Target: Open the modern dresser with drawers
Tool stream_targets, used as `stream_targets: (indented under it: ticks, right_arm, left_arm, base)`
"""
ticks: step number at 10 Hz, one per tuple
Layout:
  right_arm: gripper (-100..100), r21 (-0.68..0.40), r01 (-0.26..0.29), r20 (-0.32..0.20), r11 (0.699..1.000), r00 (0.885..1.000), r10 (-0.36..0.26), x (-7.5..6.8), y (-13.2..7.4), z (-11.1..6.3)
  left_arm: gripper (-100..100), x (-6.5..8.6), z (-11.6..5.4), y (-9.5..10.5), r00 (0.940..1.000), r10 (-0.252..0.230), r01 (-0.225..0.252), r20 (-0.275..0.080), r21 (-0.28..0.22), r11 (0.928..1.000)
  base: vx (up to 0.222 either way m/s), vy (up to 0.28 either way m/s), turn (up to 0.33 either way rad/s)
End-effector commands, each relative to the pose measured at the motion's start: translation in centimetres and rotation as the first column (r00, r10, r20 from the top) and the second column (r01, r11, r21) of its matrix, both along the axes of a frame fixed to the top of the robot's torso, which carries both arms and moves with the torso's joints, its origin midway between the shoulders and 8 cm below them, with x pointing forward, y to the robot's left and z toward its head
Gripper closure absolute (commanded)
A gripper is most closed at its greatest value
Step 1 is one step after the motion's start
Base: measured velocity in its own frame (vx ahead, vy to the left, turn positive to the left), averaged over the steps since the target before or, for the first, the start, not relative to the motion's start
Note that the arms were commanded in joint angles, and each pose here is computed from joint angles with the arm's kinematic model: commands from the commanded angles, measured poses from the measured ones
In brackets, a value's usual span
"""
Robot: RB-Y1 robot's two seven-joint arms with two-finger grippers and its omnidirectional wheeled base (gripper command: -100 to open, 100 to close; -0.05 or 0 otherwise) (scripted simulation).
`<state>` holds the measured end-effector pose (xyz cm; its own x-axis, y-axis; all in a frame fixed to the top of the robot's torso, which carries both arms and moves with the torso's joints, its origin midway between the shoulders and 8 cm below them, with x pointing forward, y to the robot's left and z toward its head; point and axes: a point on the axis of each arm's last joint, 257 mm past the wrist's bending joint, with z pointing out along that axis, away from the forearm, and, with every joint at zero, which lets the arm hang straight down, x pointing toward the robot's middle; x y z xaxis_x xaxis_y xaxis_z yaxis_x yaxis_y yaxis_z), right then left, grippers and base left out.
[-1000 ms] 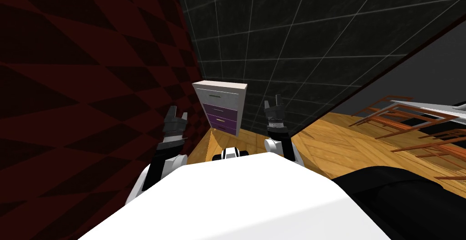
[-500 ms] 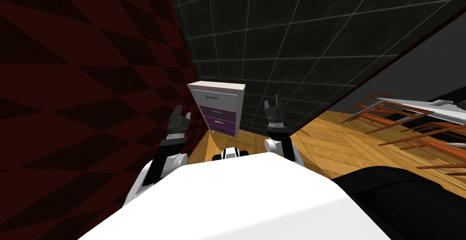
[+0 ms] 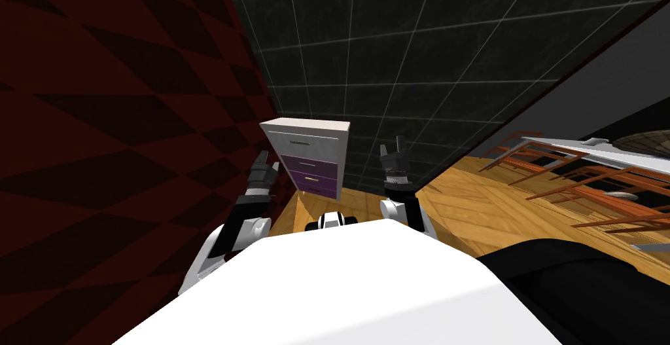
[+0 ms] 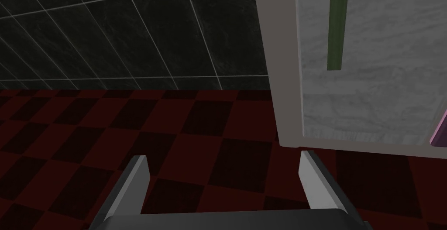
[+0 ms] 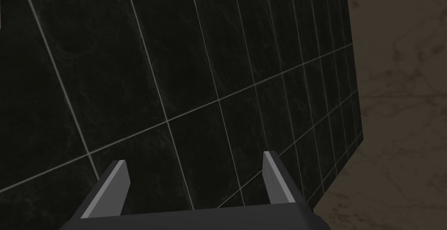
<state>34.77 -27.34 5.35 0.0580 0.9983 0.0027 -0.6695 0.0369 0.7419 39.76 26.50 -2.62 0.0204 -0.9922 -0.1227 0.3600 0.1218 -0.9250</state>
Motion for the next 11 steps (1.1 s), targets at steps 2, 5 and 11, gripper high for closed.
stream_targets:
  ticks: [2,5,11]
  right_arm:
    - [0,0.000,0.000,0.000,1.000,1.000,0.000,0.0,0.0,0.0]
    - [0,0.000,0.000,0.000,1.000,1.000,0.000,0.0,0.0,0.0]
    - [0,0.000,0.000,0.000,1.000,1.000,0.000,0.0,0.0,0.0]
  left_arm:
    - [-100,1.1,-1.0,-0.9,0.9973,-0.019,0.019,-0.070,-0.009,0.9998]
    - [-100,1.7,-2.0,-1.3,0.9920,-0.027,0.026,-0.124,-0.009,0.9996]
    - [-100,2.9,-4.2,-2.3,0.9705,-0.045,0.048,-0.237,0.007,0.9988]
  base:
    - [0.081,0.010,-0.113]
    - [0.061,0.018,-0.082]
    - [0.072,0.019,-0.098]
